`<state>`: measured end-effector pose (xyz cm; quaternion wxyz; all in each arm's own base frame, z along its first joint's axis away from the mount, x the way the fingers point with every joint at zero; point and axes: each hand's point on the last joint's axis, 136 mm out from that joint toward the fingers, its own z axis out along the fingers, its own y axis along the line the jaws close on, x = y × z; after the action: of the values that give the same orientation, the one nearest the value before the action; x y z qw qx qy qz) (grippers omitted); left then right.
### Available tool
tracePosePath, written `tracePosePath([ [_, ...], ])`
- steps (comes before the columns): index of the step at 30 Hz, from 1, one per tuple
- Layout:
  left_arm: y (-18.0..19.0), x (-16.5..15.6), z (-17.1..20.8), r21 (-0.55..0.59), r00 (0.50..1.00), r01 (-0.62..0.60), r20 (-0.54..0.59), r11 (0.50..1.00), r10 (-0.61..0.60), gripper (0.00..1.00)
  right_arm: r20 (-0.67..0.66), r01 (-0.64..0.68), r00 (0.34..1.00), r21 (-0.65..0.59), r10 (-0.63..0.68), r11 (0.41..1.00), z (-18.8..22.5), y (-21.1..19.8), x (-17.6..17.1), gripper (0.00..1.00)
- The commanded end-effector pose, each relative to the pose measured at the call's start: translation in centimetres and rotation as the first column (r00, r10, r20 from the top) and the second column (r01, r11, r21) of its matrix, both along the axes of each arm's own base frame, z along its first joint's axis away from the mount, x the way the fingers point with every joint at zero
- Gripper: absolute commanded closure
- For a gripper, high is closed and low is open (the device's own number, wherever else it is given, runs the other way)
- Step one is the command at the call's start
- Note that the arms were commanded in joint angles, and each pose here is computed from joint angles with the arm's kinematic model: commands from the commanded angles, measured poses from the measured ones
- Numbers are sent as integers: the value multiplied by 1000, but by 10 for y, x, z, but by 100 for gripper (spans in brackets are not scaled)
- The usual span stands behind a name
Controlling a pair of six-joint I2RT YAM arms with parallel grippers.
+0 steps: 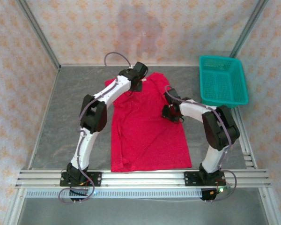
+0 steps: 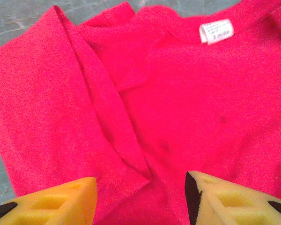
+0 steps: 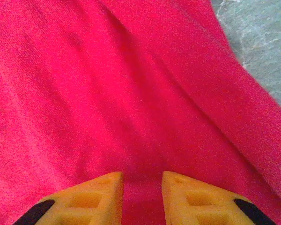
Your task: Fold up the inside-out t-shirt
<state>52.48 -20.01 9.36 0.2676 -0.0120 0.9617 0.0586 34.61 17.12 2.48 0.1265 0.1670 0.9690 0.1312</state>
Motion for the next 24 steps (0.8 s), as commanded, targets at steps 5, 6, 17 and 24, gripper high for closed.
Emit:
tracePosePath([
  [5,34,-7,-40,250,993,23,-117,968,7,50,-19,-6,1000,-20,6,1000,7,0,-2,71],
  [6,34,-7,-41,253,993,24,-116,967,6,50,-19,-6,1000,-22,6,1000,6,0,-1,71],
  [17,41,-11,-51,276,992,13,-127,961,23,82,-28,-5,1000,-40,4,999,3,-2,0,71],
  [24,49,-5,-7,291,998,-27,-47,956,43,87,-39,29,999,-108,-33,994,-7,-13,4,72],
])
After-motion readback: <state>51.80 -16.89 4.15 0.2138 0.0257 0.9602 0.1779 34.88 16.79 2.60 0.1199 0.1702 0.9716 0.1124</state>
